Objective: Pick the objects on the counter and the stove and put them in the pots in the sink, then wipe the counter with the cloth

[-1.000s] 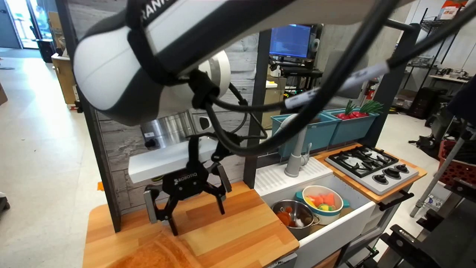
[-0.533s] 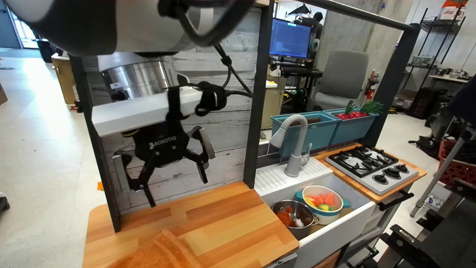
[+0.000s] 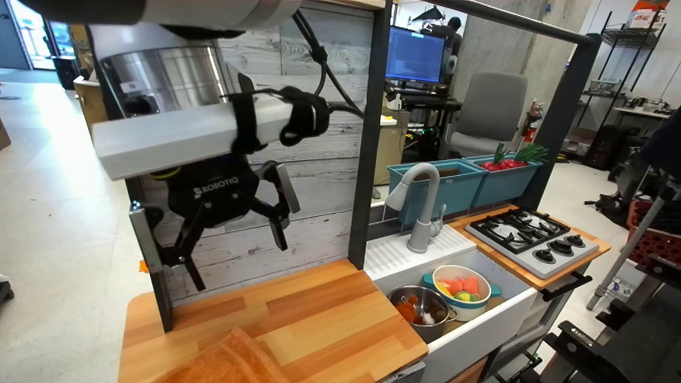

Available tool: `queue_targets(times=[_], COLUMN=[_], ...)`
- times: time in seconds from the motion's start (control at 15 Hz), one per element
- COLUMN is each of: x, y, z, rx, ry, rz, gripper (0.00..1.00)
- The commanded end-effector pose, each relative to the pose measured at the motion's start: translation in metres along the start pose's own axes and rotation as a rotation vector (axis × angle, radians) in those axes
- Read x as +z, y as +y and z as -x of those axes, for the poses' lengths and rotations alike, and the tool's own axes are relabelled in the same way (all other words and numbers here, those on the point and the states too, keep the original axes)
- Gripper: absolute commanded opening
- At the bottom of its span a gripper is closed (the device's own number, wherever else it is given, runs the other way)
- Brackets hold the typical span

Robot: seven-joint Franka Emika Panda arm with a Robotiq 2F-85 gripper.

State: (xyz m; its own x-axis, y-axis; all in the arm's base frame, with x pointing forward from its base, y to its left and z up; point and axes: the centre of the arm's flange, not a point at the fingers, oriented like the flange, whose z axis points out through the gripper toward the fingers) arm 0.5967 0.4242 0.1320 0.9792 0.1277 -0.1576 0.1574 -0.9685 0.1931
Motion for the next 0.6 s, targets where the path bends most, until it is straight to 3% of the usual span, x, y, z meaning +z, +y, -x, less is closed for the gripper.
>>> queue_targets(times=[0.0, 0.33, 0.53], x=[-0.044, -0.141, -0.204], y=[0.022, 0.019, 0.033], z=[0.065, 0.071, 0.091], rx=[-0.025, 0.024, 0.072], ry=[0.161, 0.416, 0.502], rz=[-0.06, -0.261, -0.364], gripper=[1.0, 1.0, 1.0])
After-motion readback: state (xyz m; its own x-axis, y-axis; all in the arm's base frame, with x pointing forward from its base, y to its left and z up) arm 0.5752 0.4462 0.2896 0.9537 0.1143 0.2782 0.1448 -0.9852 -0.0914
